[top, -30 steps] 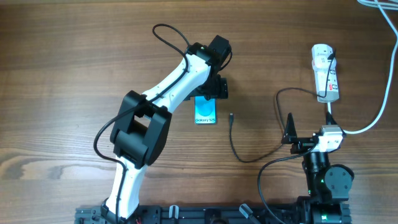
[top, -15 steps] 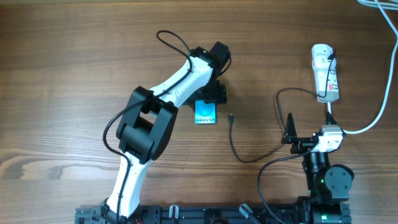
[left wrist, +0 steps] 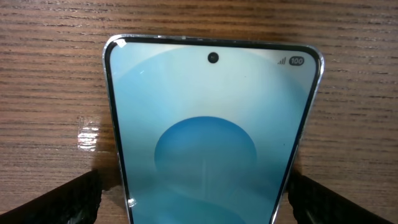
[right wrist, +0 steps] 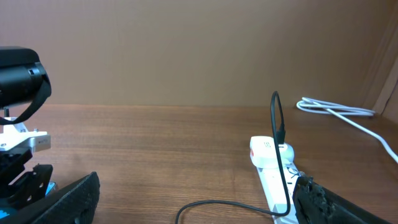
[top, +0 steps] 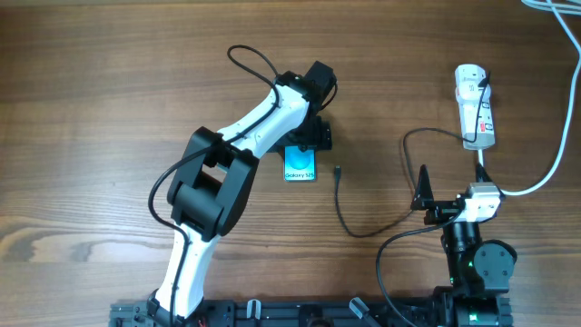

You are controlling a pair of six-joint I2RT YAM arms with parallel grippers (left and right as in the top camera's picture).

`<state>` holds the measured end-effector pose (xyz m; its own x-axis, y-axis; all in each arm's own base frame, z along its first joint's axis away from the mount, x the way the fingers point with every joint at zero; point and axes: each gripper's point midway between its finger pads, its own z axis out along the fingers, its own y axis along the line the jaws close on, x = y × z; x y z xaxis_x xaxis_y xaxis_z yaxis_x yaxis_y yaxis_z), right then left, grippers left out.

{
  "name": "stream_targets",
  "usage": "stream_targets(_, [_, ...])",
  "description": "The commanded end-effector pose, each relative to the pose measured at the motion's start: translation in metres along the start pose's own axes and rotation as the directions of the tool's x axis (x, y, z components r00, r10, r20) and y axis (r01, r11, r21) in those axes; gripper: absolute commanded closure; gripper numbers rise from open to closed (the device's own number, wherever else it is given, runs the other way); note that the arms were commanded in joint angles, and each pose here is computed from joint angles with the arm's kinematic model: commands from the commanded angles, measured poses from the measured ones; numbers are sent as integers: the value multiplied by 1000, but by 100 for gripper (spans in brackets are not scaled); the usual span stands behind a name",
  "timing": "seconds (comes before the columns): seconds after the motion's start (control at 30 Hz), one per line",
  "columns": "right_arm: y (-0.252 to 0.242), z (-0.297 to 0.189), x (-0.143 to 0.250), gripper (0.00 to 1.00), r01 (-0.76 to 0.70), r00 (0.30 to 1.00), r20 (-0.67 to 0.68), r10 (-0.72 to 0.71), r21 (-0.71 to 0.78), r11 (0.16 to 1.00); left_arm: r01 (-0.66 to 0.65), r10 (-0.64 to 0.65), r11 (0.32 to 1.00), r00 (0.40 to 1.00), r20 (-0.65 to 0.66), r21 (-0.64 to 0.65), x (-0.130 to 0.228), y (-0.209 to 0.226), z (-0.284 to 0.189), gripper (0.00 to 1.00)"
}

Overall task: Plug charger to phone and switch on socket
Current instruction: 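Lower the left gripper and grasp the phone's bottom edge, then lift the phone upright with the left gripper and hold it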

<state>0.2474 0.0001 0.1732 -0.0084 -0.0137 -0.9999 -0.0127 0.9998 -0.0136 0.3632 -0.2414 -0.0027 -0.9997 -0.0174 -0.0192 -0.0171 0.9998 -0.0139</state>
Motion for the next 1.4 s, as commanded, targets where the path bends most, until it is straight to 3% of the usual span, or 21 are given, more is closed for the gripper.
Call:
stream_targets(0.0, [-1, -1, -2, 0, 13, 1000, 11, -13, 6, 1000, -3, 4, 1000, 997, -80, 13, 18, 0, 22, 0])
stream_targets(0.53, [-1, -1, -2, 0, 13, 1000, 11, -13, 6, 1000, -3, 4, 1000, 997, -81, 10, 18, 1, 21, 23])
stream_targets(0.93, [-1, -1, -2, 0, 13, 1000, 11, -13, 7, 1000, 2, 0, 1000, 997, -73, 23, 16, 0, 14, 27])
stream_targets(1.17, [-1, -1, -2, 0, 13, 1000, 11, -13, 6, 1000, 53, -41, 984, 996, -74, 168, 9, -3, -29, 31])
stream_targets(1.37, [-1, -1, -2, 0, 13, 1000, 11, -13, 7, 1000, 111, -72, 910, 991, -113, 400, 6, -10, -89, 31])
